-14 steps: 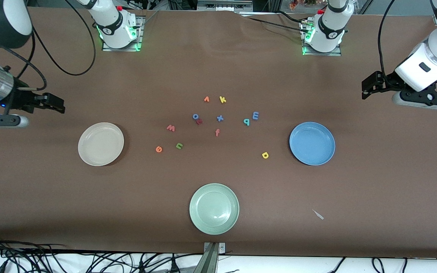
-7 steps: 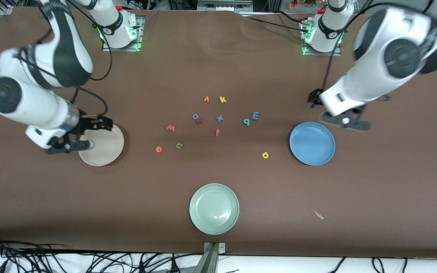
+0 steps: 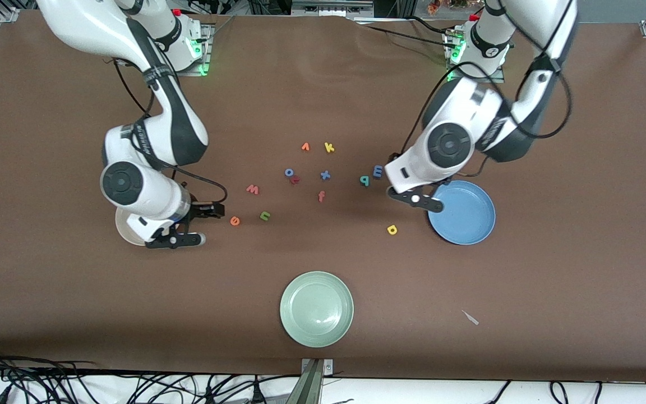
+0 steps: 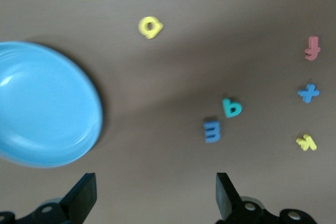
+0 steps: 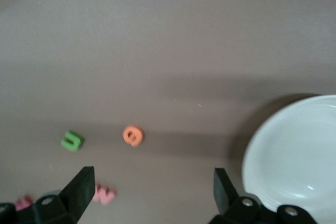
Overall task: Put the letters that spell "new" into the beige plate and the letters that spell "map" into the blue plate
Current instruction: 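Grasp the orange letter with the right gripper while the left gripper grasps the blue letter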
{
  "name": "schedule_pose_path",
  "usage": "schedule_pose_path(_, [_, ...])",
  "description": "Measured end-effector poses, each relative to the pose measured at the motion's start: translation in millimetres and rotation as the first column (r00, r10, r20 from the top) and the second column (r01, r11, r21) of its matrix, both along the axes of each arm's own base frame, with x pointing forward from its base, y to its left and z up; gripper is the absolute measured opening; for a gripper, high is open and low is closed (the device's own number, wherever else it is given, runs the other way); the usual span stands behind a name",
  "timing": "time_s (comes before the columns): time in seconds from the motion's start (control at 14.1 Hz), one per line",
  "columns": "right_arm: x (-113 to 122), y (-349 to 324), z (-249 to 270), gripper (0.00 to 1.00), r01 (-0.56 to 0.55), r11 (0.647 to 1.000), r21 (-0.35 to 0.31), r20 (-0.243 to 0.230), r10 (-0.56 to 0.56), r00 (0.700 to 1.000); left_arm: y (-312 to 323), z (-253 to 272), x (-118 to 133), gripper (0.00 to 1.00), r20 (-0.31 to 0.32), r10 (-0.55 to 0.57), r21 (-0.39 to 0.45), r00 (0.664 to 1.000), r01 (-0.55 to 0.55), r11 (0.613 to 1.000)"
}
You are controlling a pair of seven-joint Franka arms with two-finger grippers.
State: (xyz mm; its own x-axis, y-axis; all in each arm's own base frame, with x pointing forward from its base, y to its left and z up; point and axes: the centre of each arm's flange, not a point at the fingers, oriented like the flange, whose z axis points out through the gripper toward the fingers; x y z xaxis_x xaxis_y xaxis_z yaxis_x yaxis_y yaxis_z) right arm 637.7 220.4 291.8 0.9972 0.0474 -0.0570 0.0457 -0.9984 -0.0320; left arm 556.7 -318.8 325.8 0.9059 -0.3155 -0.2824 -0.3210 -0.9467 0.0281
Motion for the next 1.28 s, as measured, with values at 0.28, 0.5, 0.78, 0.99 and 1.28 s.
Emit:
schedule_pose_path(0.28, [-24, 7, -52, 1.0, 0.058, 0.998, 0.026, 0.094, -0.06, 0.994, -19, -49, -17, 1.0, -0.017, -0.014, 0.003, 1.0, 0.014, 1.0])
schedule_pose_path(0.5, [-33, 16, -78, 1.0, 0.083, 0.996, 0.029, 0.1, -0.085, 0.991, -21, -84, -42, 1.0, 0.011, -0.027, -0.021, 1.0, 0.027, 0.999])
schedule_pose_path(0.78, [-38, 25, -94, 1.0, 0.098, 0.995, 0.026, 0.093, -0.1, 0.991, -18, -141, -84, 1.0, 0.081, -0.037, -0.068, 0.996, 0.042, 0.997])
schedule_pose_path(0.99, [-40, 25, -102, 0.98, 0.101, 0.995, 0.021, 0.082, -0.103, 0.991, -22, -150, -98, 0.98, 0.086, -0.025, -0.067, 0.996, 0.031, 0.997])
schedule_pose_path(1.28, [-42, 24, -110, 0.91, 0.107, 0.994, 0.015, 0.071, -0.108, 0.992, -37, -149, -108, 0.81, 0.091, -0.018, -0.064, 0.996, 0.023, 0.998])
